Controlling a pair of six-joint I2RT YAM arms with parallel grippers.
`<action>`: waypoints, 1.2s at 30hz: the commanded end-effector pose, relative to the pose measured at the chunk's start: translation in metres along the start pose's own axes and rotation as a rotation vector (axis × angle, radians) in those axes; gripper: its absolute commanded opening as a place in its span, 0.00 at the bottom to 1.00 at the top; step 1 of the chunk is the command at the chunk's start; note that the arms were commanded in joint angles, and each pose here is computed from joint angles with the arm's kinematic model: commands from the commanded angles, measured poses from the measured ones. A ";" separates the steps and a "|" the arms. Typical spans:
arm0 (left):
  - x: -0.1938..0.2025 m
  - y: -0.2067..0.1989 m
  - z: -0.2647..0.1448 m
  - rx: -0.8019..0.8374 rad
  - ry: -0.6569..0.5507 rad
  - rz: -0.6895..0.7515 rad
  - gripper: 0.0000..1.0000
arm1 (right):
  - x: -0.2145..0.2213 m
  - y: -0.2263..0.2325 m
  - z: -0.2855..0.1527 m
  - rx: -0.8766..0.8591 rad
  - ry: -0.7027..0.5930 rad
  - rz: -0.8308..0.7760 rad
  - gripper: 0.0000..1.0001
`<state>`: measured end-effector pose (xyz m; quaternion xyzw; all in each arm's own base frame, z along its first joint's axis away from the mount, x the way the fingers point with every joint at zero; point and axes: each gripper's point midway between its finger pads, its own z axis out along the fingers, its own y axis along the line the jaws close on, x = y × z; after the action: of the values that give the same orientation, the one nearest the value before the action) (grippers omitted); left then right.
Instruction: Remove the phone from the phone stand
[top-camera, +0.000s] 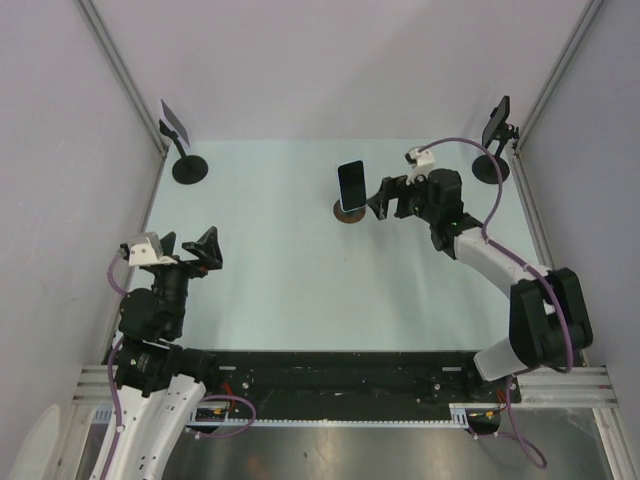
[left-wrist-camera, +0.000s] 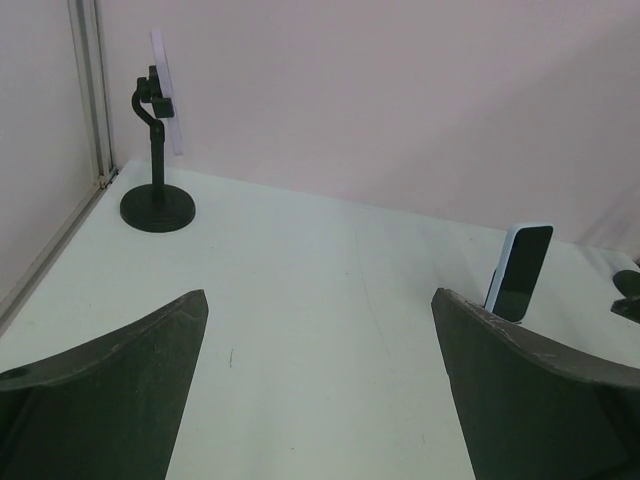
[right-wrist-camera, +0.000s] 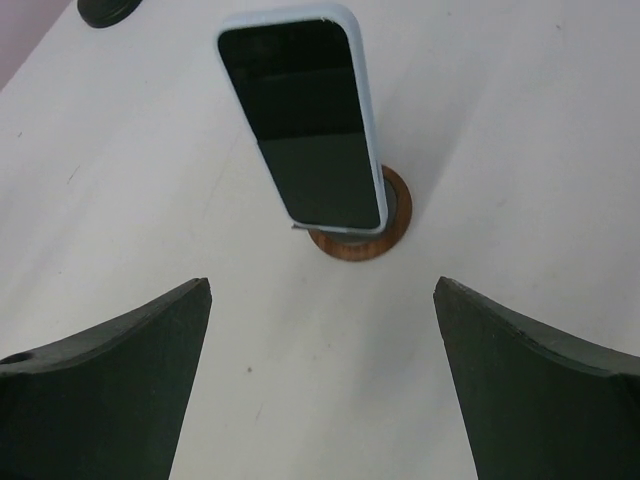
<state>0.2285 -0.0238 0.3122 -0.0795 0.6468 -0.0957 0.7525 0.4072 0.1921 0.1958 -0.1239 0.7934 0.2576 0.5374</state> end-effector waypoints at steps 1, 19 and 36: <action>-0.003 -0.003 0.001 0.009 -0.016 -0.020 1.00 | -0.046 0.020 0.029 -0.128 -0.129 -0.140 1.00; 0.002 -0.003 0.004 0.006 0.002 -0.009 1.00 | -0.063 0.026 0.112 0.077 -0.214 -0.178 1.00; 0.001 -0.005 0.003 0.019 0.000 -0.011 1.00 | -0.045 0.029 0.124 0.151 -0.131 -0.255 1.00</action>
<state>0.2302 -0.0262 0.3101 -0.0771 0.6508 -0.0972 0.7491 0.5112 0.2750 0.1894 -0.1454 0.7617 0.1503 0.6133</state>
